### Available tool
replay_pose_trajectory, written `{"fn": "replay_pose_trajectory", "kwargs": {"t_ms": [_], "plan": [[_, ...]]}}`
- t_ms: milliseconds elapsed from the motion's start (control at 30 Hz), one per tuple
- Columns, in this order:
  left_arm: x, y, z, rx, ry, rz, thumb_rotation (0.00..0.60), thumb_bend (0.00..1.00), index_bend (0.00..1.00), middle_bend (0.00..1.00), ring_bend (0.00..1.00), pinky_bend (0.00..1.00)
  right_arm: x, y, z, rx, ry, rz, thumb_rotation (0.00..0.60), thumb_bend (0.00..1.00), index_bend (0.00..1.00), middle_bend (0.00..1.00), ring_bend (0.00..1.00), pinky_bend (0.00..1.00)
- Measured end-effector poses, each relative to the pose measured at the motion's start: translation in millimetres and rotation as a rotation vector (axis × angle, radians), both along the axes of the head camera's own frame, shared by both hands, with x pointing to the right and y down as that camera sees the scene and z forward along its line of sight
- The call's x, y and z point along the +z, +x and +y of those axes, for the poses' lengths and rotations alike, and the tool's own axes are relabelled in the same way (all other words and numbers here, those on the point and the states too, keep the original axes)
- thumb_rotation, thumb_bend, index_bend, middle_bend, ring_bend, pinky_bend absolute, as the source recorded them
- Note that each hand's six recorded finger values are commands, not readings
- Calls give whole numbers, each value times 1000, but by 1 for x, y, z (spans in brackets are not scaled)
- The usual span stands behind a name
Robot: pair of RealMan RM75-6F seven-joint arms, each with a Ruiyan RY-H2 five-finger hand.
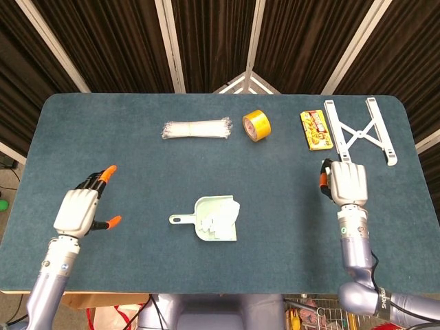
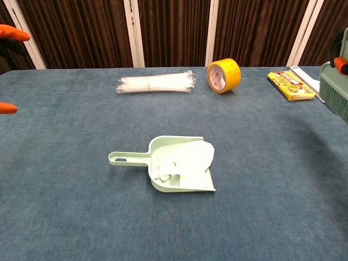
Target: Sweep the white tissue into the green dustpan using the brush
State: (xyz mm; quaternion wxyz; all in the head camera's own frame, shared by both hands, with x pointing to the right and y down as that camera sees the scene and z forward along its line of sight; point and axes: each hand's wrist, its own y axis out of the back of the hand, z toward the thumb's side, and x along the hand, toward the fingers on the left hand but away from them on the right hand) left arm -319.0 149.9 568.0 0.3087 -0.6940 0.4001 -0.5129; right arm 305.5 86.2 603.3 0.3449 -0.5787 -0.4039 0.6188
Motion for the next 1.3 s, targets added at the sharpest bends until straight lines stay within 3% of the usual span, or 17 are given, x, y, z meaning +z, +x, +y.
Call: {"fn": "replay_pose_trajectory", "kwargs": {"t_ms": [67, 167, 233, 333, 433, 533, 867, 1300], "plan": [[-1, -6, 2, -6, 4, 4, 600, 0, 0, 101, 127, 265, 2, 3, 4, -26, 1, 42, 600, 1000, 544, 719, 746, 650], [-1, -12, 7, -18, -1, 13, 600, 0, 0, 100, 126, 265, 6, 11, 8, -47, 10, 106, 600, 974, 382, 579, 591, 530], [-1, -16, 10, -27, -3, 23, 600, 0, 0, 97, 126, 265, 10, 15, 12, -42, 6, 130, 600, 843, 217, 427, 426, 443], [1, -24, 16, -35, -8, 24, 600, 0, 0, 78, 102, 257, 17, 18, 19, -27, -26, 130, 600, 709, 95, 304, 289, 352], [4, -30, 21, -37, -20, 18, 600, 0, 0, 45, 73, 233, 20, 14, 24, -30, -52, 109, 600, 582, 2, 162, 136, 203], [6, -34, 25, -38, -29, 19, 600, 0, 0, 9, 44, 210, 22, 7, 29, -37, -64, 78, 600, 473, 0, 43, 36, 125], [6, -43, 35, -35, -34, 10, 600, 0, 0, 0, 11, 168, 26, -14, 47, -51, -108, 5, 600, 262, 0, 0, 0, 86], [0, -49, 42, -35, -29, 29, 600, 0, 0, 0, 11, 168, 8, -27, 53, -41, -101, -92, 600, 246, 0, 0, 0, 85]]}}
